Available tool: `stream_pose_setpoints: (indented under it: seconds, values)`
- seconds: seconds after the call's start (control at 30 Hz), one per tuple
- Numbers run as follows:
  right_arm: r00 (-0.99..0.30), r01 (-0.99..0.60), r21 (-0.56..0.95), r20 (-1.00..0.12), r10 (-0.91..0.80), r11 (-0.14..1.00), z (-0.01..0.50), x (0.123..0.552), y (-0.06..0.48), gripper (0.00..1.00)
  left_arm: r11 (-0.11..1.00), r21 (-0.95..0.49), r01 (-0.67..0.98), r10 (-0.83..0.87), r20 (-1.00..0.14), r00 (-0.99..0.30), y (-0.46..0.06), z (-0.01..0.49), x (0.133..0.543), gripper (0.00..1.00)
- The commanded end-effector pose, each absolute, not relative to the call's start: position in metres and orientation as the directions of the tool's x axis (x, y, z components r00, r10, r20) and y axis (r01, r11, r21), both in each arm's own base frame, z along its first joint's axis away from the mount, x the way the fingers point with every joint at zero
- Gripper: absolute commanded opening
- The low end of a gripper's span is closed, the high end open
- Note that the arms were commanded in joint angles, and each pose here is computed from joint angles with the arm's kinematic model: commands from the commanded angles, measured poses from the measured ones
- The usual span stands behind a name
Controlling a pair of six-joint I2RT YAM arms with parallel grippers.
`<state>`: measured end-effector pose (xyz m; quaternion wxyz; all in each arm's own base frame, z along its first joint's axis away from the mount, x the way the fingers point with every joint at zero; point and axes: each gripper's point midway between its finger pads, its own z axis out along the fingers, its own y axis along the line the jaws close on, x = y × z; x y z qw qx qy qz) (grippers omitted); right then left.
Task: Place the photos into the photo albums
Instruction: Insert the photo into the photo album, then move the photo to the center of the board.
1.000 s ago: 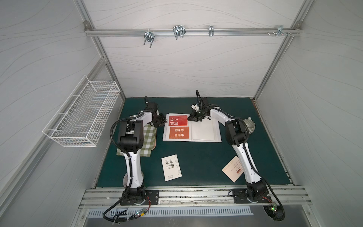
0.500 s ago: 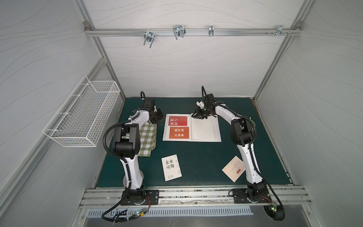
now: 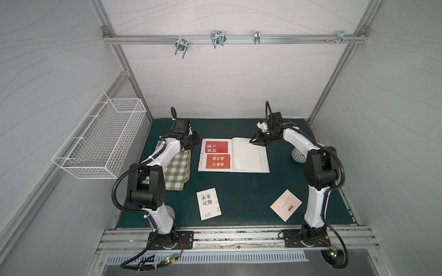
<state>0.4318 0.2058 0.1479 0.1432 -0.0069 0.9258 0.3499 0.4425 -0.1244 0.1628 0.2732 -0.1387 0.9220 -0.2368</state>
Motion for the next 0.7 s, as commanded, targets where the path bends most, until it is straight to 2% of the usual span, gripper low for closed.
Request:
stream_pose_setpoints:
  seconds: [0.0,0.2,0.3,0.37,0.47,0.5,0.57,0.6,0.67]
  values:
    - [-0.952,0.015,0.566,-0.244,0.186,0.824,0.143,0.397,0.142,0.33,0.874,-0.479,0.078,-0.204,-0.509,-0.836,-0.181,0.187,0.412,0.3]
    - [-0.901,0.299,0.474,-0.146,0.409,0.828,0.121,0.313,0.07,0.56,0.796,-0.482,0.366,0.07,-0.526,-0.847,-0.278,0.198,0.352,0.33]
    - [-0.878,0.375,0.464,-0.099,0.468,0.802,0.111,0.271,0.061,0.61,0.738,-0.486,0.468,0.169,-0.538,-0.826,-0.315,0.202,0.329,0.34]
    - [-0.865,0.408,0.456,-0.086,0.495,0.791,0.105,0.246,0.059,0.66,0.701,-0.501,0.507,0.215,-0.53,-0.82,-0.333,0.201,0.316,0.34]
    - [-0.841,0.463,0.439,-0.058,0.538,0.77,0.093,0.214,0.056,0.67,0.662,-0.515,0.545,0.268,-0.517,-0.813,-0.35,0.198,0.303,0.34]
    - [-0.832,0.481,0.429,-0.053,0.553,0.764,0.09,0.205,0.055,0.71,0.653,-0.514,0.557,0.288,-0.511,-0.81,-0.354,0.196,0.299,0.34]
    - [-0.816,0.511,0.405,-0.049,0.576,0.758,0.083,0.191,0.05,0.73,0.653,-0.504,0.566,0.317,-0.497,-0.808,-0.358,0.19,0.293,0.34]
    - [-0.812,0.512,0.402,-0.062,0.581,0.759,0.084,0.189,0.051,0.79,0.656,-0.503,0.563,0.324,-0.486,-0.812,-0.358,0.186,0.292,0.34]
    - [-0.811,0.508,0.373,-0.097,0.578,0.776,0.087,0.189,0.048,0.8,0.657,-0.511,0.554,0.336,-0.46,-0.822,-0.361,0.177,0.288,0.34]
